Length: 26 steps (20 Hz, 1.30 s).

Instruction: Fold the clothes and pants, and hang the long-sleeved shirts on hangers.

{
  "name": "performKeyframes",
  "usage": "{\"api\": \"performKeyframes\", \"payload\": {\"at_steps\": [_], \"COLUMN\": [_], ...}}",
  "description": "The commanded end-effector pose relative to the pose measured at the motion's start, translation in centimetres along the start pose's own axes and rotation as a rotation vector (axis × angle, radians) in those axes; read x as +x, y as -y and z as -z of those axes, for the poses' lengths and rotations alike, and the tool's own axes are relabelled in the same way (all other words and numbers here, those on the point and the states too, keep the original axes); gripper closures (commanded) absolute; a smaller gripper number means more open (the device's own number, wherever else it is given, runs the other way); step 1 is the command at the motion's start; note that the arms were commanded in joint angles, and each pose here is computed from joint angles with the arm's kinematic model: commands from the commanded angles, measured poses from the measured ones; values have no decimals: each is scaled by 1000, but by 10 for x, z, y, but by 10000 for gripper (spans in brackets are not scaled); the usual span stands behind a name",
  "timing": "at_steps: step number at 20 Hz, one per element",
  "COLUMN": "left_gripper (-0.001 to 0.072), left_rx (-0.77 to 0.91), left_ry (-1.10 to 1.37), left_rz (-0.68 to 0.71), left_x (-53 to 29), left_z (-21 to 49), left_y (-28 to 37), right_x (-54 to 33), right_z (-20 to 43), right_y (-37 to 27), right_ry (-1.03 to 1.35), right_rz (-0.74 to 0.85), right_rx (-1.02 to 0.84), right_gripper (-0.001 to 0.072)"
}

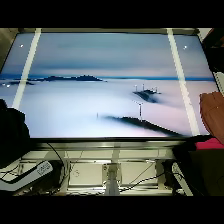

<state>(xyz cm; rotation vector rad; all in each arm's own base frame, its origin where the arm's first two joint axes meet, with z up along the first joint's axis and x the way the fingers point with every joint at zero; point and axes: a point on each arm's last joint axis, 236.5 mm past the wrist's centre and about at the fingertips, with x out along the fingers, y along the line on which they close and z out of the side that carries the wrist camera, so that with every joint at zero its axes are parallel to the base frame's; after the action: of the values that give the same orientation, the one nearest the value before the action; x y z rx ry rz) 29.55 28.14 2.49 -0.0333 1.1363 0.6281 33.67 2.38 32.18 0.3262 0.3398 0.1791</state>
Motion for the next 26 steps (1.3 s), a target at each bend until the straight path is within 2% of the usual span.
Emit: {"api": "performKeyframes", "payload": {"at_steps": [1,2,3,5,11,14,17,19,26], "left_gripper": [125,116,48,16,7,3,3,3,4], "left_rx": [9,9,9,7,25,-19,68,67,-270], "left_ry": [28,40,43,49,28,-18,-29,-32,-115], "left_rz": [-15,-16,-16,-18,-21,-14,-107,-168,-196], "left_x": [0,0,0,1,20,38,41,39,45], "left_z": [-7,-10,-10,-12,-10,-1,0,1,37], "left_y": [-4,-4,-4,-5,-3,2,-20,-35,-68], "right_x": [0,0,0,0,0,0,0,0,0], "right_z": [0,0,0,0,0,0,0,0,0], "right_y": [0,0,0,0,0,0,0,0,0], "right_ry": [0,0,0,0,0,0,0,0,0], "right_rz": [-1,-1,-1,-1,-1,-1,-1,-1,-1], "right_rx": [0,0,0,0,0,0,0,0,0], "right_gripper": [165,165,165,165,165,165,165,165,165]}}
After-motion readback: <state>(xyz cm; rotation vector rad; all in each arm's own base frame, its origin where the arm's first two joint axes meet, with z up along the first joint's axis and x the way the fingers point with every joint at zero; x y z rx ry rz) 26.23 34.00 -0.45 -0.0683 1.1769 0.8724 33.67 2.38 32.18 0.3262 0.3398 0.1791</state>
